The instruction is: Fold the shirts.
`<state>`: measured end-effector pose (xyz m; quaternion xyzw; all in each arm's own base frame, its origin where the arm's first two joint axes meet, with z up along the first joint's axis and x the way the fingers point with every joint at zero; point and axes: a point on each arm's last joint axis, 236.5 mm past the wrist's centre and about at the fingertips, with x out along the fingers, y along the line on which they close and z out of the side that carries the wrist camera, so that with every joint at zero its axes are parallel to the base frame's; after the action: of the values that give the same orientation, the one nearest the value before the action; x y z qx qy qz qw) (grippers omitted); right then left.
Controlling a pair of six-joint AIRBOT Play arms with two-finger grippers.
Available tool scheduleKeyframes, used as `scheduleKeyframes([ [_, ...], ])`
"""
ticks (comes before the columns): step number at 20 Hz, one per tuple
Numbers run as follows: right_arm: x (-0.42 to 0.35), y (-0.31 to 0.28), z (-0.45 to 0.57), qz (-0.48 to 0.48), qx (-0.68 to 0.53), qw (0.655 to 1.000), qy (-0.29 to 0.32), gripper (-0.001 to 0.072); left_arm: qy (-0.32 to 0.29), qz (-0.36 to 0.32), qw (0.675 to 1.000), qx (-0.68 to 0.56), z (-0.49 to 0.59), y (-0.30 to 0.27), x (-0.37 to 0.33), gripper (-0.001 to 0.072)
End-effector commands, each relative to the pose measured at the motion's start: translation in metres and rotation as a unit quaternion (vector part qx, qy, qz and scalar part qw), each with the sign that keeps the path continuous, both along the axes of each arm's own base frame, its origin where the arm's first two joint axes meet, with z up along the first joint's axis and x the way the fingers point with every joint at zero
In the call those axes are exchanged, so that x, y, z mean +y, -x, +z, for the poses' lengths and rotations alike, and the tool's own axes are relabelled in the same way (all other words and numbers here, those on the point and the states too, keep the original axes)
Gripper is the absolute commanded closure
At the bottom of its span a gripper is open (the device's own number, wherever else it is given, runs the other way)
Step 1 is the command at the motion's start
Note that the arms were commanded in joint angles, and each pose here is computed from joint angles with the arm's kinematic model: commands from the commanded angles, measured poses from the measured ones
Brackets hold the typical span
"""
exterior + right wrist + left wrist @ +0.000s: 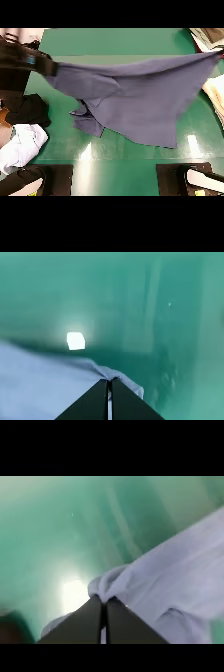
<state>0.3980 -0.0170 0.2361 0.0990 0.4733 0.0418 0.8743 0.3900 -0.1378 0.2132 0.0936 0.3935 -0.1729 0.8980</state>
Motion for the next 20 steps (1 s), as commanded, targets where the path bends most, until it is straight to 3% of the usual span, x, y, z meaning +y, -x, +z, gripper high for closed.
scheduleKeyframes([
  [1,0.014,-0.059,-0.076,0.019,0.03,0.997,0.072,0.0693,0.01,0.031,0.999,0.009,-0.066,-0.068,0.001,0.0679],
  [4,0.023,-0.095,-0.119,0.025,0.021,0.996,0.078,0.0693,0.055,0.094,0.993,0.038,-0.11,-0.107,0.026,0.0679],
  [9,0.02,-0.131,-0.151,0.013,-0.002,0.997,0.075,0.0692,0.074,0.124,0.988,0.054,-0.145,-0.131,0.047,0.0669],
  [11,0.019,-0.14,-0.149,0.009,-0.02,0.997,0.075,0.0689,0.066,0.114,0.991,0.035,-0.138,-0.137,0.049,0.0211],
  [12,0.017,-0.142,-0.145,0.006,-0.028,0.997,0.075,0.0594,0.055,0.109,0.992,0.033,-0.134,-0.136,0.051,0.019],
  [14,0.008,-0.14,-0.137,-0.005,-0.034,0.997,0.073,0.0078,0.016,0.09,0.995,0.05,-0.128,-0.127,0.058,0.019],
  [15,0.003,-0.134,-0.133,-0.009,-0.03,0.997,0.071,0.0031,-0.002,0.082,0.994,0.072,-0.127,-0.117,0.062,0.019],
  [17,-0.009,-0.116,-0.123,-0.018,-0.011,0.997,0.071,0.0032,-0.022,0.058,0.987,0.148,-0.137,-0.082,0.061,0.0189],
  [20,-0.013,-0.086,-0.109,-0.012,0.017,0.997,0.074,0.0033,-0.001,0.024,0.969,0.244,-0.169,-0.032,0.044,0.0189],
])
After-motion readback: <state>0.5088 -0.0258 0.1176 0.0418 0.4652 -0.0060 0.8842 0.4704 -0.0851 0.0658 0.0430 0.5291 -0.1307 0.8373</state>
